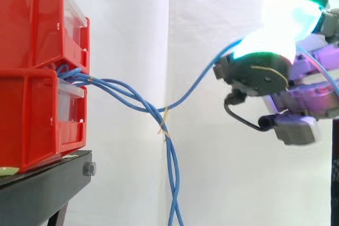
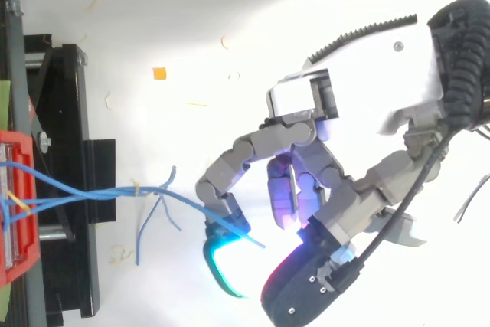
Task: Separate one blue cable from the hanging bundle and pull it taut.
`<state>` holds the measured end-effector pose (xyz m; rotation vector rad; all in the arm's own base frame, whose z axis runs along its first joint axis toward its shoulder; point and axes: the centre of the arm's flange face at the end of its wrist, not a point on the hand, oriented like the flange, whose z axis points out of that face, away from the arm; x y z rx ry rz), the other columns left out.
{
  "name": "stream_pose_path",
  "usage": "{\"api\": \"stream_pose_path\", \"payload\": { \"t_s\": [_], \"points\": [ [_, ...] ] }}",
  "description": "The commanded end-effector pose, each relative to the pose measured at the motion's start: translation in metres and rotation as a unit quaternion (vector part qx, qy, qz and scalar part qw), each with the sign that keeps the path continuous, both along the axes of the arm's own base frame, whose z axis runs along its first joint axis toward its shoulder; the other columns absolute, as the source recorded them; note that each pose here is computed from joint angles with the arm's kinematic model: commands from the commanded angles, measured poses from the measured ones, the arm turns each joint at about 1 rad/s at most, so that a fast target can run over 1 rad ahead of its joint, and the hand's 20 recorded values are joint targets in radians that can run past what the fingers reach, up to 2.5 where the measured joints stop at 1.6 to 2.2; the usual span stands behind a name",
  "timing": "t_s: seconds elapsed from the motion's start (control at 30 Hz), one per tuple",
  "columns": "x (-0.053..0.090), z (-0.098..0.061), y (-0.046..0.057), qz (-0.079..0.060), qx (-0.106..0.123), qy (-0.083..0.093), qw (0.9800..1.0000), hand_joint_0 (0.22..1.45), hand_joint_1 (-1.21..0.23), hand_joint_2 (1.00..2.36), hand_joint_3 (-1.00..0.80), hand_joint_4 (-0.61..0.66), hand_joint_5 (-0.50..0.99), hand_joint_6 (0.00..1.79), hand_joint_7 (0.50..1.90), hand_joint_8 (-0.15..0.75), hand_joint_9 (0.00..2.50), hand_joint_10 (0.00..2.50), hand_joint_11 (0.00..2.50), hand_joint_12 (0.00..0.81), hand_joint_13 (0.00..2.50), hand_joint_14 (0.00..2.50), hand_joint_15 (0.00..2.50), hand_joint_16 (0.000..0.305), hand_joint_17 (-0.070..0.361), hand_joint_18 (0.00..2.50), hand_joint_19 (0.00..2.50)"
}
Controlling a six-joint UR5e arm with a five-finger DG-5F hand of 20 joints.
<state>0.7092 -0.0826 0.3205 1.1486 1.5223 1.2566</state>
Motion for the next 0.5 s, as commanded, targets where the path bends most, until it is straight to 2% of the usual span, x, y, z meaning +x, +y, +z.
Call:
{"api": "stream_pose_path", "payload": {
  "t_s": [0.0,0.07,0.47],
  "points": [
    [-0.0004,0.0064,-0.0022,0.0,-0.003,-0.006,1.0,0.73,-0.7,1.02,-0.22,0.16,0.13,0.51,1.29,0.1,2.03,0.03,0.67,0.259,1.41,0.03,0.75,0.042,0.094,0.77,0.72],
    [0.002,0.0128,-0.0021,0.0,-0.003,-0.012,0.9999,0.73,-0.7,1.02,-0.22,0.16,0.13,0.51,1.29,0.1,2.03,0.03,0.67,0.26,1.41,0.03,0.75,0.042,0.094,0.77,0.72],
    [0.0028,0.012,0.0003,0.002,-0.003,-0.013,0.9999,0.73,-0.69,1.02,-0.22,0.16,0.13,0.51,1.29,0.1,2.03,0.03,0.65,0.257,1.4,0.03,0.75,0.042,0.094,0.77,0.72]
  ]
}}
